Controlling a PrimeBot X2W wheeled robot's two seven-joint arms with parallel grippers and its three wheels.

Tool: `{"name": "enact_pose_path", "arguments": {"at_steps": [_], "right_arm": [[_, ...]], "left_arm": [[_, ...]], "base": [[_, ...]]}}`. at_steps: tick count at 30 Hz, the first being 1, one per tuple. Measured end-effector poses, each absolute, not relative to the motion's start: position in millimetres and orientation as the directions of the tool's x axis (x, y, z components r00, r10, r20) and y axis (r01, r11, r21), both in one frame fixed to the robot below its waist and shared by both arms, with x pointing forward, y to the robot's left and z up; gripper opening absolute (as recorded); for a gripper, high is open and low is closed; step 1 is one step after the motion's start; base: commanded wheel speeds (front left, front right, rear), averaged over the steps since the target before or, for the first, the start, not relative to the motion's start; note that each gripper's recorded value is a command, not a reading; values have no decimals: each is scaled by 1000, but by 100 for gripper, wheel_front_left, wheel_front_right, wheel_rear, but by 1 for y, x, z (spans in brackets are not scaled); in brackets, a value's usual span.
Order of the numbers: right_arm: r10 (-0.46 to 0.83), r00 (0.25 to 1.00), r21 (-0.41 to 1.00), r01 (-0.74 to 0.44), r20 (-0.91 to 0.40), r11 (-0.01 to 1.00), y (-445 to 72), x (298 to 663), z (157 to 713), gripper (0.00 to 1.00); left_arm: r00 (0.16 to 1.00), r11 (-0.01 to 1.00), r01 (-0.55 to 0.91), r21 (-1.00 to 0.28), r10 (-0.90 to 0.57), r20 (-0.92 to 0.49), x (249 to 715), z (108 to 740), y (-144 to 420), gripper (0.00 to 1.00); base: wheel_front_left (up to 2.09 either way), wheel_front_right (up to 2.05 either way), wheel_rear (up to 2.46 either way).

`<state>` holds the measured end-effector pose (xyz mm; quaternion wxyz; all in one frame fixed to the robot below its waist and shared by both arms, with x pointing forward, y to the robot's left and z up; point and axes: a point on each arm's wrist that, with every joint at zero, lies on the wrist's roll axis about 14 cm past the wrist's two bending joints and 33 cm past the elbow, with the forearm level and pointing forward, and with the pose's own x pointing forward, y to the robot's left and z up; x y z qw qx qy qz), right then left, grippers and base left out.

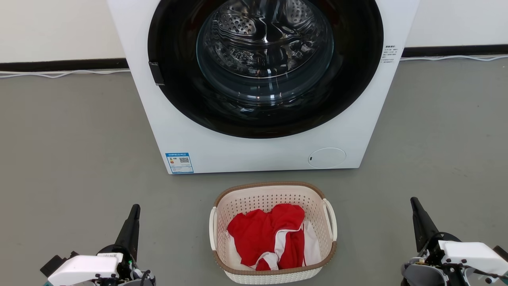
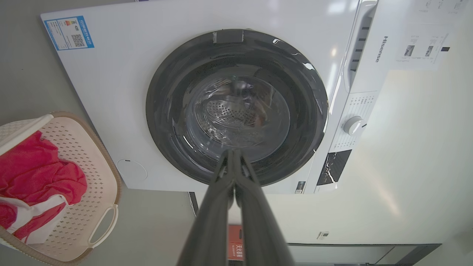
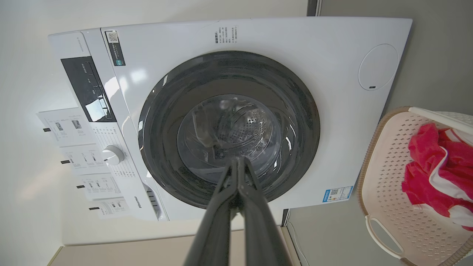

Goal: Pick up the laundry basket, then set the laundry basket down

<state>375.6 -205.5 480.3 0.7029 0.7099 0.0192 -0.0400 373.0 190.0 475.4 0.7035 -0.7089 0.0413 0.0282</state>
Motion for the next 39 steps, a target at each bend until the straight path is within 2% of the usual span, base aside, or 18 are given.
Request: {"name": "enact_pose_path", "arguments": {"at_steps": [11, 12, 16, 26, 32, 39], "right_arm": [[-29, 996, 996, 84, -84, -11, -205, 376, 480, 0], [-29, 996, 996, 87, -88, -12, -205, 375, 479, 100], [-28, 986, 987, 161, -162, -25, -202, 361, 454, 100], [-39, 987, 988, 154, -153, 11, -202, 362, 458, 100], [-46, 987, 985, 154, -151, 75, -202, 362, 459, 100], [-50, 989, 970, 145, -138, 197, -203, 364, 464, 100]], "left_arm": [[995, -7, -98, -995, -19, -98, 373, 475, 190, 0], [995, -7, -102, -995, -19, -102, 372, 474, 190, 100], [983, -19, -182, -983, -14, -182, 357, 448, 188, 100], [983, -10, -181, -983, -3, -181, 357, 448, 187, 100], [983, 30, -183, -983, 1, -183, 357, 448, 186, 100], [981, 91, -194, -977, 12, -193, 356, 447, 187, 100]], "base": [[0, 0, 0], [0, 0, 0], [0, 0, 0], [0, 0, 0], [0, 0, 0], [0, 0, 0]]}}
